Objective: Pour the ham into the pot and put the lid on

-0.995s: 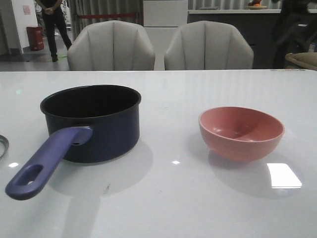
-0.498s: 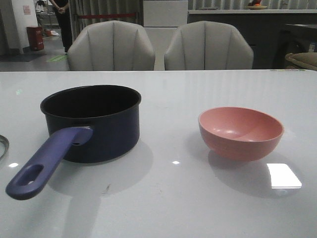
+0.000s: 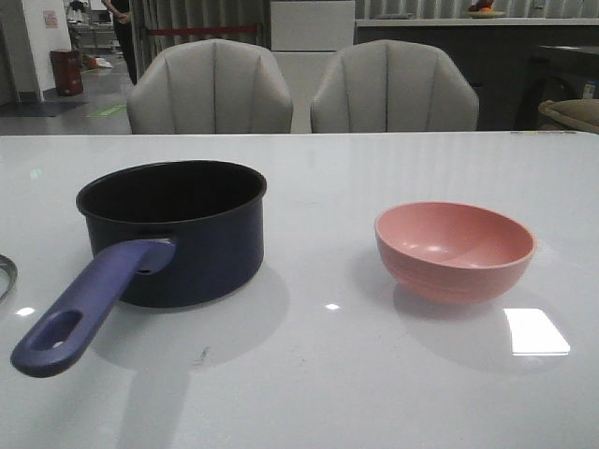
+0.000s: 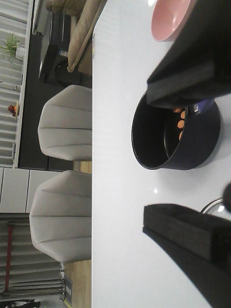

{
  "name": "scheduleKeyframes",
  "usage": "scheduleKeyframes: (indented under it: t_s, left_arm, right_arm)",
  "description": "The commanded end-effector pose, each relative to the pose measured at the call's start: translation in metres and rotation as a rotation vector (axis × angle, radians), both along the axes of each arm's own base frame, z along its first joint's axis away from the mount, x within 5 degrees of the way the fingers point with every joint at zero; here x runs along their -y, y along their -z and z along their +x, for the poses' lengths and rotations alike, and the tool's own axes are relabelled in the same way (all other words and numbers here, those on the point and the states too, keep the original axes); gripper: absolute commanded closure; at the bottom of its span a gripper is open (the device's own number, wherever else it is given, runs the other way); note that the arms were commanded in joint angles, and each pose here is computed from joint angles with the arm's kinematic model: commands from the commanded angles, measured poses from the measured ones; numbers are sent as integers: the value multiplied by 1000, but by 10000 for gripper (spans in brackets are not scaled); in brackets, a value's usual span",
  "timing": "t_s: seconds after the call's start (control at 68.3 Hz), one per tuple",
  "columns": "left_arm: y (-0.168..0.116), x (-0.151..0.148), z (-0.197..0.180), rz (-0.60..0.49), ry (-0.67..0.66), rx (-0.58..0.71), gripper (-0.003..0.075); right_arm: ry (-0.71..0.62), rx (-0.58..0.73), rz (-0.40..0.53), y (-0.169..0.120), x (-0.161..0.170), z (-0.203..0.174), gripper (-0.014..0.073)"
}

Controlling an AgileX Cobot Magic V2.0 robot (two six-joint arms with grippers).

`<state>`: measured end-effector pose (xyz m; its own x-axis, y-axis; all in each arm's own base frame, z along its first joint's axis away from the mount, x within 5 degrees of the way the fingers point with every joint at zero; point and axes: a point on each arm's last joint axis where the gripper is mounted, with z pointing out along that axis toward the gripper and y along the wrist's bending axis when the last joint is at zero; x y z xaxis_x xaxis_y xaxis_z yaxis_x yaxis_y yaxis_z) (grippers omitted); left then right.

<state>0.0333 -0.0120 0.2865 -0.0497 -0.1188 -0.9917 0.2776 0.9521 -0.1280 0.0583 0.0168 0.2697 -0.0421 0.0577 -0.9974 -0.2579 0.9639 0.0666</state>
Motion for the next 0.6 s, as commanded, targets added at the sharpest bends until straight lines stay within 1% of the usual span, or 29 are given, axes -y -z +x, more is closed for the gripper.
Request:
scheduleKeyframes:
  t_s: [0.0,0.073,0.146,0.19,0.234,0.249,0.263,0.278,0.293,0.307,0.337,0.381,0.586]
  left_arm:
    - [-14,0,-1,-36,7,78,244]
    - [-14,0,-1,-36,7,78,244]
    - [-14,0,-1,-36,7,78,244]
    - [-14,0,-1,-36,7,78,244]
    - [-14,0,-1,-36,7,78,244]
    - [-13,0,0,-36,7,77,244]
    - [-13,0,0,-36,7,77,244]
    - [-13,0,0,-36,7,77,244]
    - [-13,0,0,-36,7,77,244]
    - [-13,0,0,-35,7,75,244]
    - [-11,0,0,-34,7,70,244]
    - [-11,0,0,-34,7,70,244]
    - [-11,0,0,-17,1,71,226]
  right_arm:
    - [17,103,11,-6,2,-1,133]
    - [17,98,10,-3,2,0,151]
    - [16,91,8,-2,2,0,213]
    - [14,78,5,-1,1,0,299]
    - [13,71,3,0,1,0,361]
    - [13,70,2,0,1,0,410]
    - [13,70,2,0,1,0,410]
    - [13,70,2,0,1,0,454]
    - [13,70,2,0,1,0,465]
    - [12,69,4,0,1,0,471]
    - [12,69,4,0,1,0,452]
    - [12,69,4,0,1,0,445]
    - [12,69,4,0,1,0,445]
